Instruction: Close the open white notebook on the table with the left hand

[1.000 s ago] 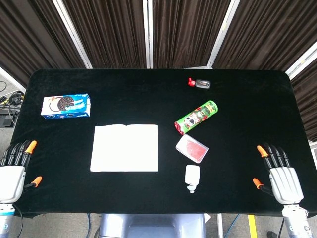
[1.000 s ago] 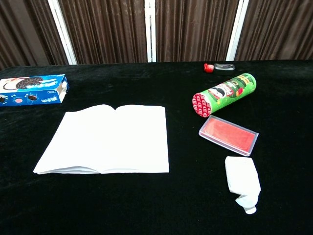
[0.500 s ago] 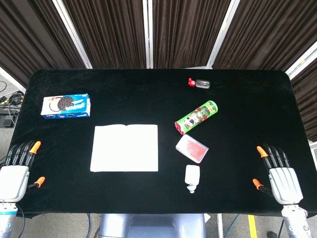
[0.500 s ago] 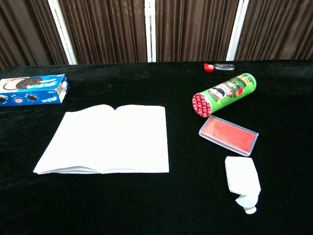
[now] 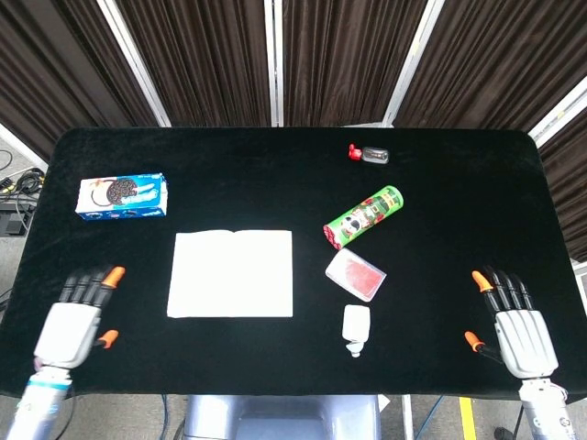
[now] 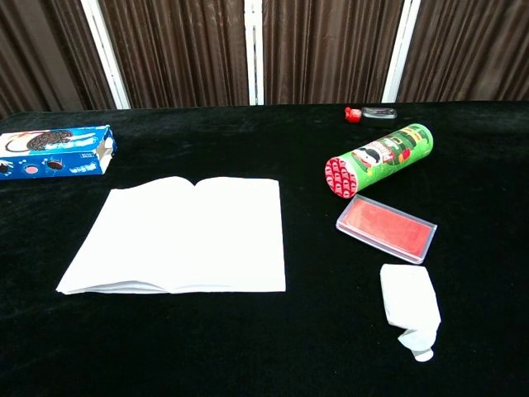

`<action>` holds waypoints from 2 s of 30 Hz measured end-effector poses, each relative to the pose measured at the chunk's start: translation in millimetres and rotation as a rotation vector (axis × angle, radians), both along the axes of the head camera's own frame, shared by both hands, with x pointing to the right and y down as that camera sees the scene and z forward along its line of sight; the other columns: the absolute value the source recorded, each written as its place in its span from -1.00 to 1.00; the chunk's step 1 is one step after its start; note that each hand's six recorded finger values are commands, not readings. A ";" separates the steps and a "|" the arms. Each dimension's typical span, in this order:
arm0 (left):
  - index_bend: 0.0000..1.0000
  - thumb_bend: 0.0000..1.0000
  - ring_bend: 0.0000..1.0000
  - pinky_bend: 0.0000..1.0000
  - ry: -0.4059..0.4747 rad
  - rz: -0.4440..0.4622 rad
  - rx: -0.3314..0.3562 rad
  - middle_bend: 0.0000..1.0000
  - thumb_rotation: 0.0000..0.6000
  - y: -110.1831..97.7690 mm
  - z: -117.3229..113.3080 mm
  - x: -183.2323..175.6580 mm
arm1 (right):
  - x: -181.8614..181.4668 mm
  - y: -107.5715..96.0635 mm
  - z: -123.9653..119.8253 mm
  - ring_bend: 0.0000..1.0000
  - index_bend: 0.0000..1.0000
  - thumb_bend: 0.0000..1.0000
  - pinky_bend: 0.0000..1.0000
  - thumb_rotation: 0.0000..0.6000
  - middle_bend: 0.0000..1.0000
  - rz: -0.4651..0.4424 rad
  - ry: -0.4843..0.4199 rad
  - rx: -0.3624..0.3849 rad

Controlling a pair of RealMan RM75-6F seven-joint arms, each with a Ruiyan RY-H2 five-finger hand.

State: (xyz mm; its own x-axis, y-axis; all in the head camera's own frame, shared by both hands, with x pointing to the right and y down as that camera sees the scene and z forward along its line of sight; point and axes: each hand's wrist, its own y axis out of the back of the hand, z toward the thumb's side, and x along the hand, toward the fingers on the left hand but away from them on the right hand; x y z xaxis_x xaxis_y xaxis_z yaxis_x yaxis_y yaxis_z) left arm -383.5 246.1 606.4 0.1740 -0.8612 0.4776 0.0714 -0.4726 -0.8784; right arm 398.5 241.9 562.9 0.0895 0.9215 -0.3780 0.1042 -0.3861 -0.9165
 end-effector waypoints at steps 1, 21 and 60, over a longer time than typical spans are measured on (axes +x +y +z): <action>-1.00 -0.64 -1.00 -1.00 -0.002 0.018 -0.011 -1.00 1.00 -0.2 5.7 8.4 | 0.2 0.1 0.2 -1.00 -1.00 -0.83 -1.00 1.00 -1.00 0.000 0.000 -0.002; -1.00 -0.46 -1.00 -1.00 -0.008 0.133 -0.106 -1.00 1.00 -3.0 79.0 97.7 | -1.4 1.9 1.3 -1.00 -1.00 -0.83 -1.00 1.00 -1.00 -0.004 -0.014 -0.017; -1.00 0.06 -1.00 -1.00 0.026 0.180 0.023 -1.00 1.00 -23.3 83.2 122.5 | -3.7 4.3 3.2 -1.00 -1.00 -0.83 -1.00 1.00 -1.00 -0.010 -0.019 -0.025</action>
